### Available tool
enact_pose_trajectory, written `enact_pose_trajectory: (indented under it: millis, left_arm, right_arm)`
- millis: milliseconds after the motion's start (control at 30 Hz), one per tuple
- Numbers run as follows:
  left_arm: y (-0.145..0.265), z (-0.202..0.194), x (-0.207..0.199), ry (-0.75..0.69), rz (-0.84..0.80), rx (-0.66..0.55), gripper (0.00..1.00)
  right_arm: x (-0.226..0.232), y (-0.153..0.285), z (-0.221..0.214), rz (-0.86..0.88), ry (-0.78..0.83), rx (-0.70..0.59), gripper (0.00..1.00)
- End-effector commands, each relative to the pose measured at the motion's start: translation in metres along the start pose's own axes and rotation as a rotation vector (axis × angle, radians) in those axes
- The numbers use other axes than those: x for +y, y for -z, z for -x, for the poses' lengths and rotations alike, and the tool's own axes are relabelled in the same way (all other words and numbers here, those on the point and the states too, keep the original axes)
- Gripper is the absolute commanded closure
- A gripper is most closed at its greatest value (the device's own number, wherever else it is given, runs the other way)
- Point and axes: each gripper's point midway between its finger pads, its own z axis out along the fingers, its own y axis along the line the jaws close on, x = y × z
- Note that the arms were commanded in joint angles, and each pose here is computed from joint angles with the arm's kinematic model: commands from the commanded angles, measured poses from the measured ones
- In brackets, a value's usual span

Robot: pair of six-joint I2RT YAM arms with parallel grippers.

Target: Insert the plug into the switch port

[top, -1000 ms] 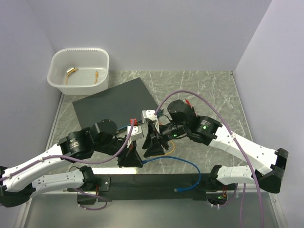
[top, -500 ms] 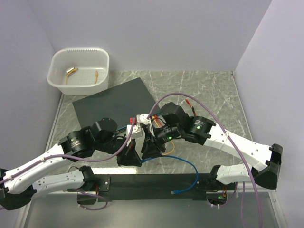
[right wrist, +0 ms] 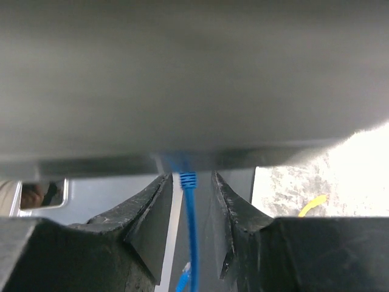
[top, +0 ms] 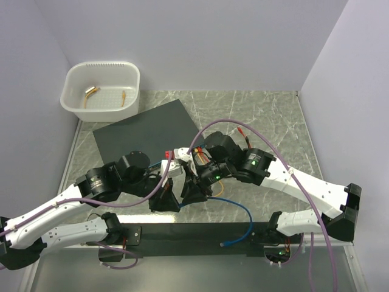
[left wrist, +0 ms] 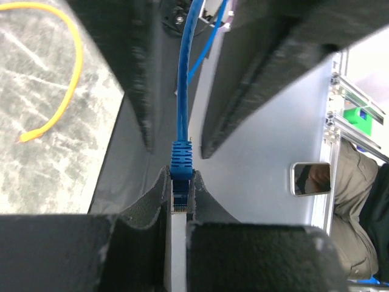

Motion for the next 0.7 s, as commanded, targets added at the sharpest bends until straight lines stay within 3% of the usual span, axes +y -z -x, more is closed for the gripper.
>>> enact_pose_trajectory:
  millis: [0,100,367,667]
  left_arm:
    - [0.006,0.024,0.006,-0.024,0.051,-0.099,0.99]
    - [0.011,0.029,0.006,-0.027,0.068,-0.13,0.99]
    - [0.023,0.039,0.004,-0.021,0.088,-0.213,1.0]
    - [0.029,0.042,-0.003,-0.017,0.059,-0.278,0.99]
  right_arm:
    - [0.016,-0.005,-0.004,0.062,0.035,0.036,0.61]
    - [0.017,-0.005,-0.003,0.056,0.041,0.033,0.61]
    - [0.021,0.004,0.012,0.023,0.081,-0.048,0.48]
    - [0.016,0.002,0.018,0.001,0.076,-0.06,0.47]
